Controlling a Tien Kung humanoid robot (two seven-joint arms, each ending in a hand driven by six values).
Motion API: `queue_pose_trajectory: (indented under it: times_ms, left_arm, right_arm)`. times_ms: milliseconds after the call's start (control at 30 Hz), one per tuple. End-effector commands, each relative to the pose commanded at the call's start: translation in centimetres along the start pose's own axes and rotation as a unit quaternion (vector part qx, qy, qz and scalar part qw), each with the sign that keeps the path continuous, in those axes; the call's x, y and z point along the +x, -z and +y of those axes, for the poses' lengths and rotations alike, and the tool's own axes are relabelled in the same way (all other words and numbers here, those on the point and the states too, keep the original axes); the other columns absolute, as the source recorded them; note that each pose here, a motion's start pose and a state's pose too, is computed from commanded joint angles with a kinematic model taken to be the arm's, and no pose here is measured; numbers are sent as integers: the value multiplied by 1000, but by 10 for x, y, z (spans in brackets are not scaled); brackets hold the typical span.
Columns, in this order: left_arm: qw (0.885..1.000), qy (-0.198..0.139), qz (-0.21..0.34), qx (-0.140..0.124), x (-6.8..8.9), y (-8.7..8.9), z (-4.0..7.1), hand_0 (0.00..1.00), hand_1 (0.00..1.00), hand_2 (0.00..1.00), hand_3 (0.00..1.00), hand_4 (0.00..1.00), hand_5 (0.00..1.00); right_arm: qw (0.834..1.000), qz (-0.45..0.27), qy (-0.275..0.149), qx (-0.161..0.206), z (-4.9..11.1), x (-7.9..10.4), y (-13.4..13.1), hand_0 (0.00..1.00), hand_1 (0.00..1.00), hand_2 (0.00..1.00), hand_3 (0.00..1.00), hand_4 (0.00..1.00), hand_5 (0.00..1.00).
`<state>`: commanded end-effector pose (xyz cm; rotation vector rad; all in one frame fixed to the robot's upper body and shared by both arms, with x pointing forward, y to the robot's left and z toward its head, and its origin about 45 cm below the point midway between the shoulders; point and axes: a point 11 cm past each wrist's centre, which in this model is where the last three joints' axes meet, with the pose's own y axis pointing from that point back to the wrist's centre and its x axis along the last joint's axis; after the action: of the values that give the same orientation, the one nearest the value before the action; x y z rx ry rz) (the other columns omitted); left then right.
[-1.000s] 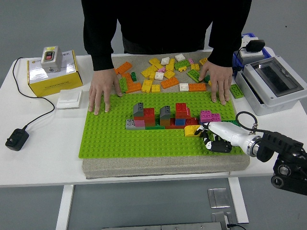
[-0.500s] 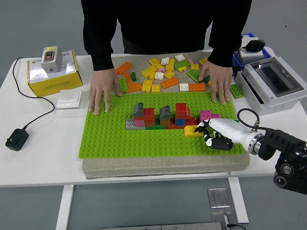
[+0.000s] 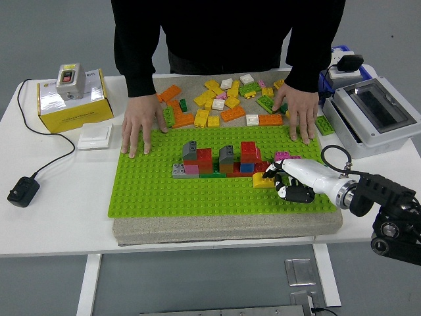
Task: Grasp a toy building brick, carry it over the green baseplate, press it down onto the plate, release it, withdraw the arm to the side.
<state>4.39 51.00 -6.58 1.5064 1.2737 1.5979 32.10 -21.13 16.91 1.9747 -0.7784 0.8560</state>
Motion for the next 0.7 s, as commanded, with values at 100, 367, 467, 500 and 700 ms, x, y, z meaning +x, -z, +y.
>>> queue_pose_trajectory:
  times_ms: [100, 367, 467, 500, 700]
  left_arm:
    - [1000, 2, 1, -1, 0, 0, 0, 687, 635, 561, 645, 103, 535]
    - [1000, 7, 4, -4, -1, -1, 0, 687, 635, 561, 643, 106, 534]
    - [1000, 8, 5, -5, -1, -1, 0, 687, 635, 560, 642, 108, 534]
    - [1000, 8, 5, -6, -1, -1, 0, 687, 635, 560, 642, 108, 534]
    - [1000, 10, 6, -6, -2, -2, 0, 687, 635, 560, 642, 114, 529]
  right_arm:
    - [1000, -3, 2, -2, -3, -3, -2, 221, 260, 729, 713, 2, 388]
    - [1000, -1, -5, -2, -7, 0, -2, 220, 260, 732, 707, 2, 388]
    - [1000, -1, -7, -2, -8, 0, -1, 220, 260, 732, 707, 2, 391]
    - [1000, -1, -7, -1, -8, 1, -1, 220, 260, 732, 707, 2, 391]
    - [1000, -1, -10, -1, -8, 3, 0, 217, 260, 730, 705, 2, 393]
